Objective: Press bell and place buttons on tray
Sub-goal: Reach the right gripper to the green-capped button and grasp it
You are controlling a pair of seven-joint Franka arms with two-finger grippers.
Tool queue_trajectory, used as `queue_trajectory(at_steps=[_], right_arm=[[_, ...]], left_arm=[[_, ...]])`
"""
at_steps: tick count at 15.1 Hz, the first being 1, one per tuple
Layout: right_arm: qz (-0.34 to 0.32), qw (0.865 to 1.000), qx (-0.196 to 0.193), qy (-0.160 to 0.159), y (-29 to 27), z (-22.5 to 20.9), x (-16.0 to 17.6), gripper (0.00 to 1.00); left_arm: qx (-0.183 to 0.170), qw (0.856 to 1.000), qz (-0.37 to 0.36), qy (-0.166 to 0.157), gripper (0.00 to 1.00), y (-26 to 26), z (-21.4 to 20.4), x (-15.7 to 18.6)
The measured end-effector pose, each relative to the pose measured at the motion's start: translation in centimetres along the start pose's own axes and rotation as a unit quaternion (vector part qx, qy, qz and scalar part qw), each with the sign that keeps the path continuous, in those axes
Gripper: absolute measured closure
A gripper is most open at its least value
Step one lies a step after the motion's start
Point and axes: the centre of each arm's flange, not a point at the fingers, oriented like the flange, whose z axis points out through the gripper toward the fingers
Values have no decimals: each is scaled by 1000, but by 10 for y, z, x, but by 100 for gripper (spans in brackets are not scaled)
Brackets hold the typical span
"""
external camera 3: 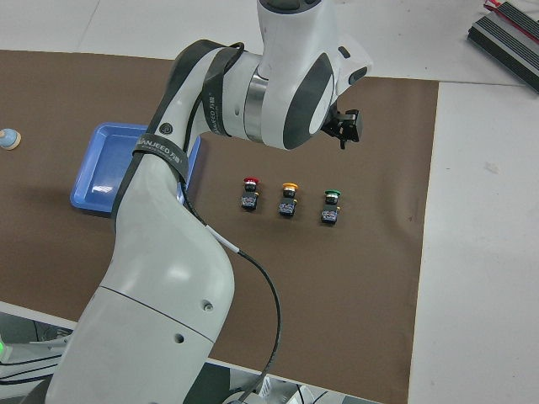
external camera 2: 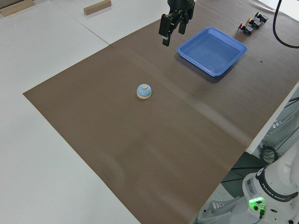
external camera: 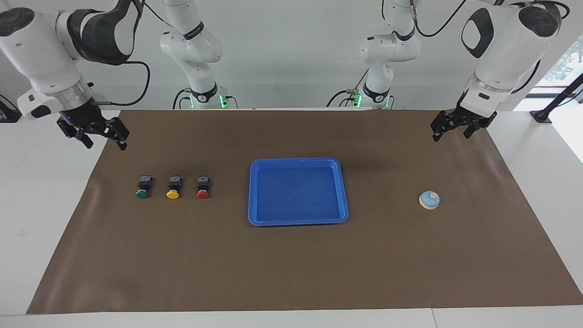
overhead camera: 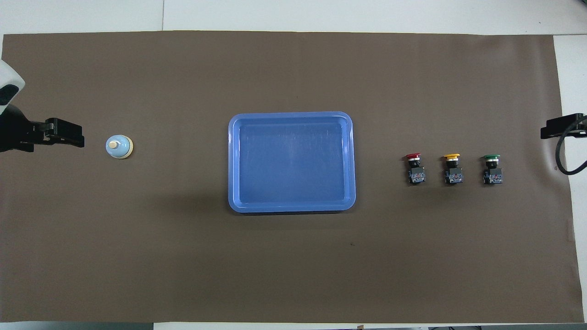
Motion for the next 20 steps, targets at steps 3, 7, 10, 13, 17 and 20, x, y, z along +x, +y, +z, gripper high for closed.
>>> queue_trajectory(at_steps=[3, 7, 10, 13, 17, 20], right_arm=[[-11, 1000, 2, -3, 1, 75, 15, 0], [-28, 1000, 1, 15, -3, 165, -3, 0], [-35, 999, 4, -6, -3, 186, -18, 0], [-41, 999, 6, -19, 10, 197, -29, 0], [-41, 998, 10, -38, 14, 219, -37, 0], [-41, 998, 11, -42, 14, 226, -37, 1]], left_arm=[[-14, 1000, -3, 2, 0, 1, 0, 1], [-23, 1000, -5, 1, 0, 3, 0, 0], [-24, 1000, -5, 0, 0, 4, 2, 0], [-24, 1000, -3, -1, 0, 5, 2, 0], [-24, 1000, -1, -2, 0, 8, 2, 0], [-24, 1000, -1, -2, 0, 8, 2, 0]])
